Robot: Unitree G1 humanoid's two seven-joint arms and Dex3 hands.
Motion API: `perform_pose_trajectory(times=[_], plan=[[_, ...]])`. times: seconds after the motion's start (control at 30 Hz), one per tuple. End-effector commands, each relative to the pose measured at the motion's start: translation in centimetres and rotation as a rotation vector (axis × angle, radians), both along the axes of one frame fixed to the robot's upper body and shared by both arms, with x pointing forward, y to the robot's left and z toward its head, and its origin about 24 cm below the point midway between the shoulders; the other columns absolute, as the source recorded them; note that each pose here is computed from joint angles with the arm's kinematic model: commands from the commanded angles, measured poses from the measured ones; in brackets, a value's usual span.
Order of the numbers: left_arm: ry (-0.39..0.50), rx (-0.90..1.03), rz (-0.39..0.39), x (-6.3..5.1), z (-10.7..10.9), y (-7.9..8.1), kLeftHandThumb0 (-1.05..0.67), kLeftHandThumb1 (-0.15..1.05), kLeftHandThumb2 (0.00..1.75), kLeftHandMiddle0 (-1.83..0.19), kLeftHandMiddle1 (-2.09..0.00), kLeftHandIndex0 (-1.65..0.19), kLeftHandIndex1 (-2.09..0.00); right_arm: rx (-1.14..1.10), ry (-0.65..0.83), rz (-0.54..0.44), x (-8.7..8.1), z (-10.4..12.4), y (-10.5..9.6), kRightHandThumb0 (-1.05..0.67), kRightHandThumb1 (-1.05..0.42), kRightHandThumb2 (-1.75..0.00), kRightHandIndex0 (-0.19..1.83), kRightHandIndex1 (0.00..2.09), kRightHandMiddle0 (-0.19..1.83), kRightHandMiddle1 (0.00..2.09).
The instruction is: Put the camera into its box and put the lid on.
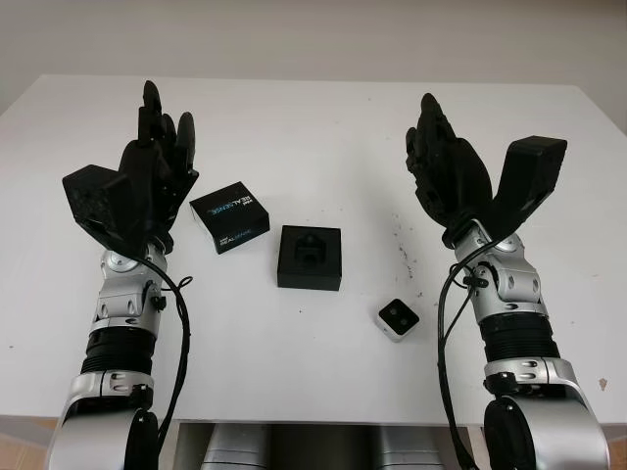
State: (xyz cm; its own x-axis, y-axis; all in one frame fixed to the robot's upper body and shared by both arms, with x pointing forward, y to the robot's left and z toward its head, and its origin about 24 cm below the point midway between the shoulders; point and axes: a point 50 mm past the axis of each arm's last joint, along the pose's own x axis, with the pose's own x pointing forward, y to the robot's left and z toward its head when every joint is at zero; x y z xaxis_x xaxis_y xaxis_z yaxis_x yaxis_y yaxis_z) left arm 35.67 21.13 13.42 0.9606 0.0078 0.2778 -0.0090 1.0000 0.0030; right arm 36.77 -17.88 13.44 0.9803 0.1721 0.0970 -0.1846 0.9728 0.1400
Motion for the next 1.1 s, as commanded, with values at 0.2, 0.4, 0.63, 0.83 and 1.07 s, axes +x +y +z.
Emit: perform_pose_trajectory(times=[0.2,0.4,0.63,0.83,1.07], plan=[[0.013,-0.005,0.017,0.0,0.2,0.4,-0.7,1.05,0.54,0.19,0.0,0.19,0.0,0.007,0.016,0.006,0.1,-0.1,0.4,-0.73,-1.05,-0.69,-0.19,0.0,-0.19,0.0],[0.011,0.008,0.015,0.0,0.1,0.4,-0.7,1.05,0.56,0.19,0.0,0.19,0.0,-0.021,-0.004,0.038,-0.3,0.1,-0.2,-0.72,-1.05,-0.67,-0.19,0.0,-0.19,0.0],[0.005,0.005,0.033,-0.4,0.1,0.8,-0.7,1.05,0.55,0.19,0.0,0.19,0.0,-0.411,-0.218,0.055,-2.5,3.3,-1.4,-0.57,-1.05,-0.12,0.13,0.16,0.06,0.32],[0.005,-0.009,0.03,-0.6,0.0,0.5,-0.69,1.05,0.54,0.19,0.0,0.19,0.0,-0.732,-0.333,0.169,-5.1,5.1,-3.2,-0.37,-0.9,-0.04,0.35,0.33,0.0,1.02],[0.005,-0.017,0.023,-0.7,0.0,0.5,-0.69,1.05,0.53,0.19,0.0,0.19,0.0,-0.999,-0.397,0.223,-7.9,5.4,-4.6,-0.36,-0.83,-0.05,0.38,0.38,0.15,0.9]])
